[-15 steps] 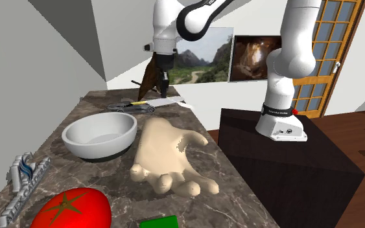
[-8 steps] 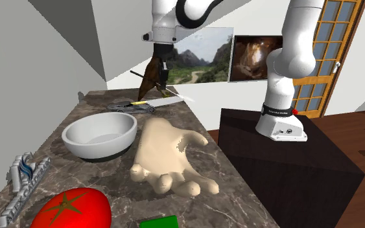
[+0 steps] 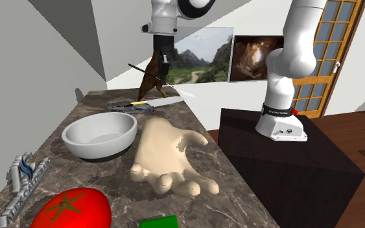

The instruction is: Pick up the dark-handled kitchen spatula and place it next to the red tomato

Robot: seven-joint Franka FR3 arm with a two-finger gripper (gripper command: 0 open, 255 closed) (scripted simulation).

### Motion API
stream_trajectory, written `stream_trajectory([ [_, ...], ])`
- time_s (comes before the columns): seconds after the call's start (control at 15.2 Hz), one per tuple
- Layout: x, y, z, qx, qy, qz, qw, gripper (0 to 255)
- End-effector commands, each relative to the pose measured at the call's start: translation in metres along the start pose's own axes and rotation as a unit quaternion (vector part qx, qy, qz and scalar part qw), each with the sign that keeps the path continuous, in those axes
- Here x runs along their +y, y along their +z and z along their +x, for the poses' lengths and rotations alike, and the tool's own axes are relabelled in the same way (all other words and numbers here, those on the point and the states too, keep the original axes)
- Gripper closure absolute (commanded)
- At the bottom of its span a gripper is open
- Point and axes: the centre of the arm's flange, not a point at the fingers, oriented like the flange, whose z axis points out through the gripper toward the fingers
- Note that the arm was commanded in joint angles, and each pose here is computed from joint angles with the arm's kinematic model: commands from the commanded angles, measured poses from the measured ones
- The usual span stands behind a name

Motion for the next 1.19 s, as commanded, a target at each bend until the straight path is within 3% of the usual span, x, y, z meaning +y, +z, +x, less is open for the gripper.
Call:
stream_trajectory([
  [0.0,-0.026,0.000,-0.002,0.000,0.000,0.000,1.0000,255],
  [1.12,-0.250,0.000,-0.003,0.000,0.000,0.000,1.0000,255],
])
